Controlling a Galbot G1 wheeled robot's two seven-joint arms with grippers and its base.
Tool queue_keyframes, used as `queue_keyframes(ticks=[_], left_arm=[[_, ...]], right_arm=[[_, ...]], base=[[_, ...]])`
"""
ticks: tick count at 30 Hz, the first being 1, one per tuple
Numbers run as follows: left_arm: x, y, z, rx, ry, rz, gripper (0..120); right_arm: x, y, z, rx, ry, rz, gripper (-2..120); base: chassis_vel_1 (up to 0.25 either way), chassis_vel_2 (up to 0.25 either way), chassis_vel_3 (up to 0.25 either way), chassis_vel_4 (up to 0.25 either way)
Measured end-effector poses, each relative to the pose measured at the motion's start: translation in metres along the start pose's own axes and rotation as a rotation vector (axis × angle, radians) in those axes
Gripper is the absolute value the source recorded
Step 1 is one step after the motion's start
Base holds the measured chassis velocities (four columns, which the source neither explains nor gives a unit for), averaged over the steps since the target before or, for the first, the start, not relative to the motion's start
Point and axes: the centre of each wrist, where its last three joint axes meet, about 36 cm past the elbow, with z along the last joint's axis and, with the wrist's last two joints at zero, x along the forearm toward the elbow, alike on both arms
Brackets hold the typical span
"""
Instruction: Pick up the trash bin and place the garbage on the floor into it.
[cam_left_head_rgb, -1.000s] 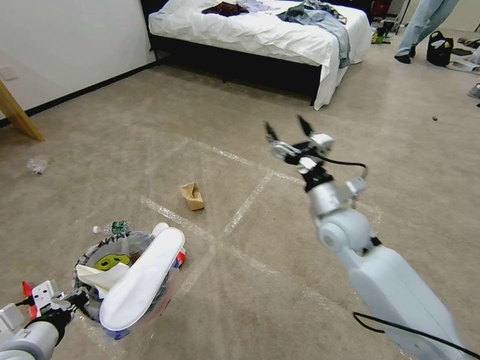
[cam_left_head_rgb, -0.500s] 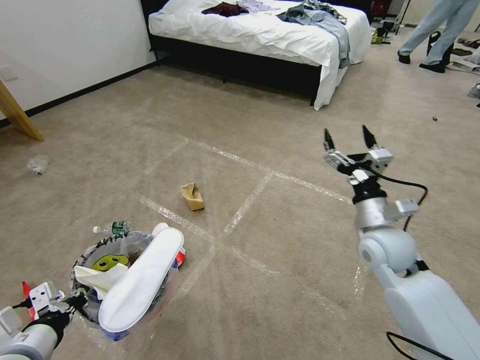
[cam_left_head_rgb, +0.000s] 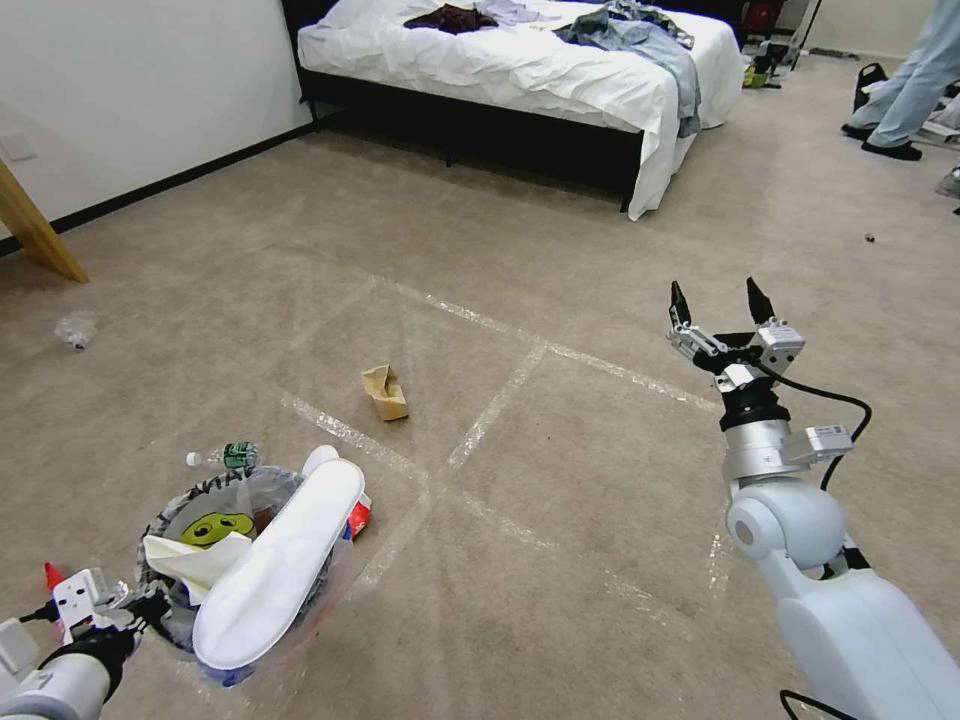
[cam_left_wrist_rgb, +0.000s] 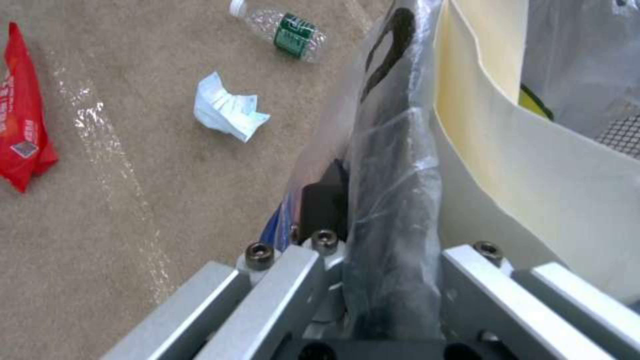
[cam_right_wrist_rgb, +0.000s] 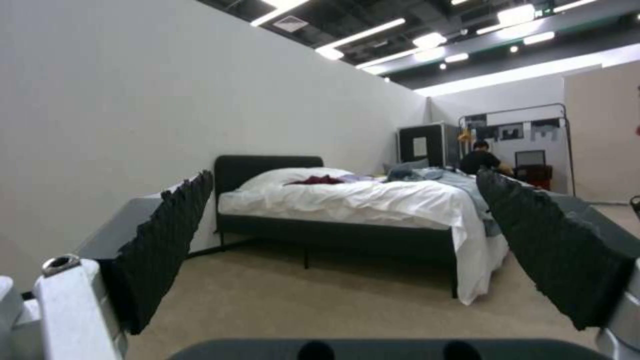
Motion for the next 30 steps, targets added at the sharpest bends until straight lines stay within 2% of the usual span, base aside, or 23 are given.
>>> queue_keyframes(ticks=[30], left_arm=[[-0.002, 0.005, 0.0, 0.016, -0.003, -0.012, 1]], right_arm=[[-0.003, 0.008, 0.016, -0.026, 0.011, -0.021, 99]], base=[[0.0, 0.0, 0.0, 0.0]])
